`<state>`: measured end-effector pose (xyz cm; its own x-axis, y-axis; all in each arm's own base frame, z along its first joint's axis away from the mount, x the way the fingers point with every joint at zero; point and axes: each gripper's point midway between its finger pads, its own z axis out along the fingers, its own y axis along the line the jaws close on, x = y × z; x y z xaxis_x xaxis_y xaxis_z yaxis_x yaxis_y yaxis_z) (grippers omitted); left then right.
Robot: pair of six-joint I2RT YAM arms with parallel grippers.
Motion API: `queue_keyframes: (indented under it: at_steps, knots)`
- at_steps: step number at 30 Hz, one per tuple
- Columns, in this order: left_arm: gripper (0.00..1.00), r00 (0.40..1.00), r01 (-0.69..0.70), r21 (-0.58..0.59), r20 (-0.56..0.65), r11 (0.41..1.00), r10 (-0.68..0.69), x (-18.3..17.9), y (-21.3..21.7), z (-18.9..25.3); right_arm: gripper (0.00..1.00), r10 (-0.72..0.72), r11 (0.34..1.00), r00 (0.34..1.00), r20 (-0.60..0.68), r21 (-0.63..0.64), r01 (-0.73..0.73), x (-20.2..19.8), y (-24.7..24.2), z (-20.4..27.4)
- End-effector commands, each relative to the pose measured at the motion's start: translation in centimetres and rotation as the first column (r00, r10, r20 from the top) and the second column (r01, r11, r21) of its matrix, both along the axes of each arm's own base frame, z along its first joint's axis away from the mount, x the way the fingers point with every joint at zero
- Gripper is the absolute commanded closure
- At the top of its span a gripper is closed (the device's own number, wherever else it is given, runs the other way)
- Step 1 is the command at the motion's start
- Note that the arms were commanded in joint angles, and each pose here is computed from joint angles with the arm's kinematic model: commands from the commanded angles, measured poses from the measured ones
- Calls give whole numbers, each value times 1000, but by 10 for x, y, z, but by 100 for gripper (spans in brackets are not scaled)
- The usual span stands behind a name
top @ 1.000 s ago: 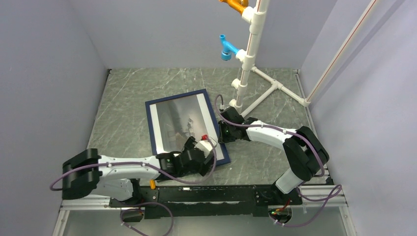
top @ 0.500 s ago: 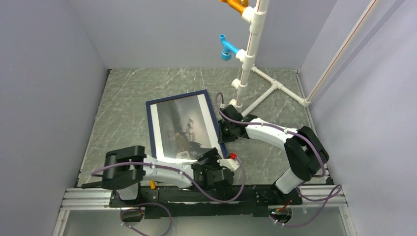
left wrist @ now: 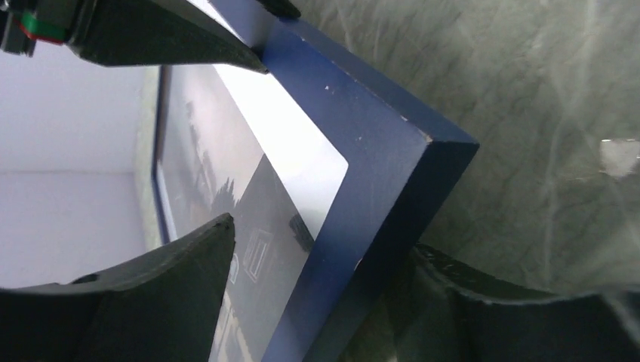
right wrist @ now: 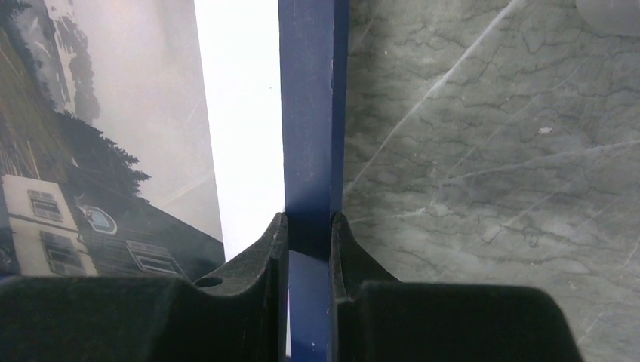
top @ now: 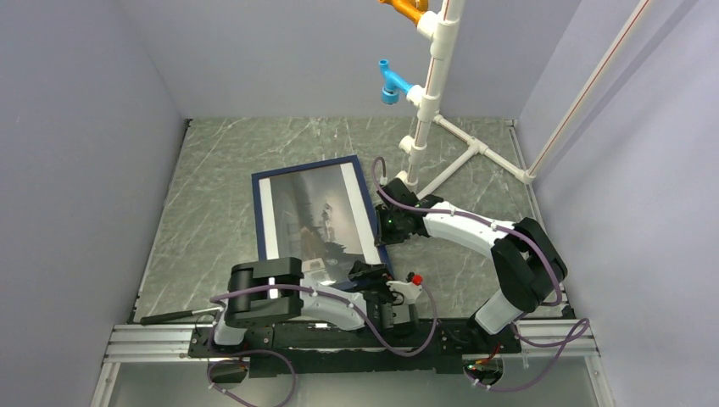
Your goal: Take the photo out of the frame
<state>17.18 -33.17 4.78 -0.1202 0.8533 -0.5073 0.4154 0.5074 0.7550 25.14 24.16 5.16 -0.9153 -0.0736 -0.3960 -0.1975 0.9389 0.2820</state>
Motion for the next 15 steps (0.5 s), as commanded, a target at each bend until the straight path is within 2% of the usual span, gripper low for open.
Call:
queue_keyframes:
  at_steps: [1, 7, 8, 9, 10, 11, 12, 13, 15]
  knots:
    - [33, 988, -75, 64, 138, 995, 66, 10, 15, 21, 100, -52, 993, 998, 47, 112, 46, 16, 19, 35]
    - [55, 963, -155, 55, 230, 986, 139, 12, 29, 41, 100, -18, 993, 997, 70, 117, 9, 16, 24, 42]
    - [64, 956, -171, 58, 251, 984, 151, 13, 34, 46, 100, -12, 993, 997, 73, 118, 3, 16, 25, 43]
    - [88, 946, -190, 51, 275, 980, 169, 13, 40, 53, 100, -5, 993, 997, 78, 120, -4, 16, 26, 45]
    - [98, 927, -220, -65, 297, 973, 230, 13, 40, 59, 100, -2, 993, 997, 82, 122, -8, 16, 26, 46]
    - [97, 911, -235, -81, 329, 969, 249, 14, 49, 69, 100, 2, 992, 996, 87, 124, -13, 16, 26, 49]
    - [97, 909, -225, 13, 363, 974, 205, 14, 53, 78, 100, 10, 992, 995, 96, 126, -22, 17, 27, 52]
    - [97, 908, -214, 35, 374, 976, 186, 14, 52, 80, 94, 16, 992, 994, 106, 126, -29, 17, 27, 56]
    - [100, 907, -209, -15, 371, 978, 199, 13, 54, 85, 72, 21, 992, 991, 136, 121, -38, 20, 26, 67]
